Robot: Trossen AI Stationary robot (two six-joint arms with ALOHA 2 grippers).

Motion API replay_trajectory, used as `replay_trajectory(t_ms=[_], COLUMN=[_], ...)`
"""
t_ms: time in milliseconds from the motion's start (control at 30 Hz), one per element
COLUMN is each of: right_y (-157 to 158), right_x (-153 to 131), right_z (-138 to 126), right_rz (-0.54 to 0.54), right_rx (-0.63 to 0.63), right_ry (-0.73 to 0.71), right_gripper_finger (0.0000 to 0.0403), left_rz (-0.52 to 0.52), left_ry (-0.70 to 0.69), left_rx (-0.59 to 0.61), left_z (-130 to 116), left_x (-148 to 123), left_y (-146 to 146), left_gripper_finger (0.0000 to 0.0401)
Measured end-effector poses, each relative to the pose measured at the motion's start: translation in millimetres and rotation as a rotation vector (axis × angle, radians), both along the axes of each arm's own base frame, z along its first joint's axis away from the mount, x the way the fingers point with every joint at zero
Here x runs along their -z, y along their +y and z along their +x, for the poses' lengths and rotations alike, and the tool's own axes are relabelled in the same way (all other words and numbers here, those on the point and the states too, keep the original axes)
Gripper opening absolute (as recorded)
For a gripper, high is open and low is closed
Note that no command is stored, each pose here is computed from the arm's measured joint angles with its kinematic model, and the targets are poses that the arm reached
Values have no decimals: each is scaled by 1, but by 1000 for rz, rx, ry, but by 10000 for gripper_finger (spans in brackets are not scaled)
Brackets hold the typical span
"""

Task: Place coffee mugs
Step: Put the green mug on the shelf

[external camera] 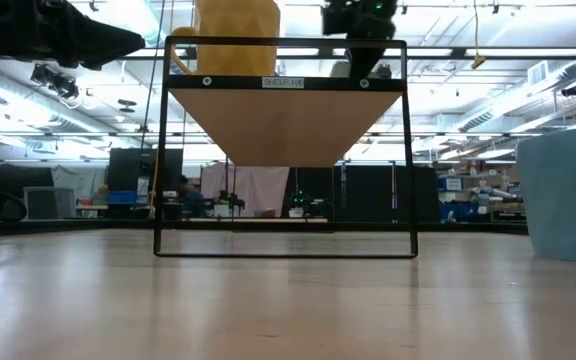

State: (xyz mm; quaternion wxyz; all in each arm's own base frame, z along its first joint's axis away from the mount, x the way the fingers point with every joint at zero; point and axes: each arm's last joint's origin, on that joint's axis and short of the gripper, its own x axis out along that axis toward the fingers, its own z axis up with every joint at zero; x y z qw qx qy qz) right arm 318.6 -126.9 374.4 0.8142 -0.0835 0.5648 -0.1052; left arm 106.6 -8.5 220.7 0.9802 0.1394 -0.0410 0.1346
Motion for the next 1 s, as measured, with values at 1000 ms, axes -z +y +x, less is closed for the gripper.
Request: replay_trajectory(t_ms=[1000], right_y=[-42], right_x=[25], right_z=[43], right_rz=[133], right_rx=[-106], right_ry=[27], right_gripper_finger=[36], left_rz=[-48], left_ry=[-7], left_rx=[7], left_z=[0], left_x=[1], left_y=[0], left_gripper_finger=[114])
